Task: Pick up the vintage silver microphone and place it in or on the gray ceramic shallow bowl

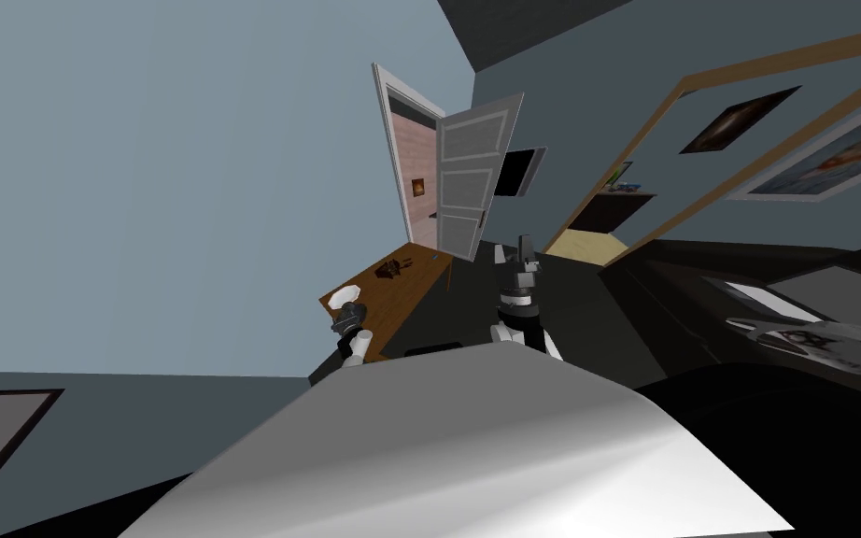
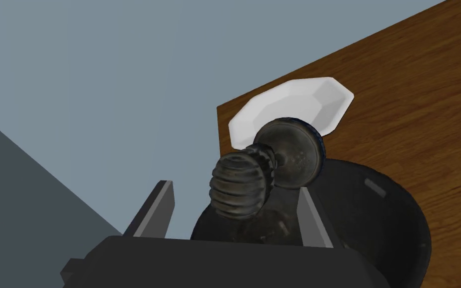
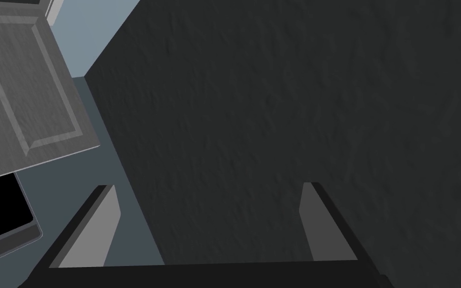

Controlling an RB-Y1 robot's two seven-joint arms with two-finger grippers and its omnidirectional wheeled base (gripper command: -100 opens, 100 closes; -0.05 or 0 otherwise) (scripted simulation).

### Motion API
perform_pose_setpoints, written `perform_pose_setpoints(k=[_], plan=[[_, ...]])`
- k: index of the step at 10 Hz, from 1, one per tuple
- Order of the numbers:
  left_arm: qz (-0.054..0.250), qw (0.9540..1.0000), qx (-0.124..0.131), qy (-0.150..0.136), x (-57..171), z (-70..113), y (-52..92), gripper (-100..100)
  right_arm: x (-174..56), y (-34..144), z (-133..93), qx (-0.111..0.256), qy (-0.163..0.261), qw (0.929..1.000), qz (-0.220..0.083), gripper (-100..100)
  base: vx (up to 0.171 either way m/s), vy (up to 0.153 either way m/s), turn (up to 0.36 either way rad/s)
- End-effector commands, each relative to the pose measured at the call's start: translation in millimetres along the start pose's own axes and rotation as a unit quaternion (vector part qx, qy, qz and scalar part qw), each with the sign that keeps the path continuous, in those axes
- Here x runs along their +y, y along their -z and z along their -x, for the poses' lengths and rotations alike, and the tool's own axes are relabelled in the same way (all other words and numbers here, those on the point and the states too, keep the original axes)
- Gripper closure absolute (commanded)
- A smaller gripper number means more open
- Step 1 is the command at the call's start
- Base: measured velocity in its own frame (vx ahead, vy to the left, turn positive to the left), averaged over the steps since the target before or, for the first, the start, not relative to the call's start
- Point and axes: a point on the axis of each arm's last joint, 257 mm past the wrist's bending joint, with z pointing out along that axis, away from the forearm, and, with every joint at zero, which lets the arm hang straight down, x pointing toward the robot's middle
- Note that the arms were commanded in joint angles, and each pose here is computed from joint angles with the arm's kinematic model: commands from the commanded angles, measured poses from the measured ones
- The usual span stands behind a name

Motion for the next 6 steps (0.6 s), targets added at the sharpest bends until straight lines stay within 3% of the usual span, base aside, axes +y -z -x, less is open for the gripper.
perform_pose_setpoints(k=[1,4,5,6], plan=[[0.0,1.0,0.0,0.0,0,0.0,0.0,-100,0,0.0,0,0.0,0.0,1.0,0.0,0,0.004,0.006,-0.001],[0.0,1.0,0.0,0.0,0,0.0,0.0,-100,0,0.0,0,0.0,0.0,1.0,0.0,0,0.0,0.0,0.0],[0.0,1.0,0.0,0.0,0,-0.1,-0.1,0,0,0.0,0,0.0,0.0,1.0,0.0,0,0.0,0.0,0.0],[0.009,1.0,0.002,-0.002,3,-12.1,-12.6,-100,0,0.0,0,0.0,0.0,1.0,0.0,0,-0.013,-0.041,0.127]])
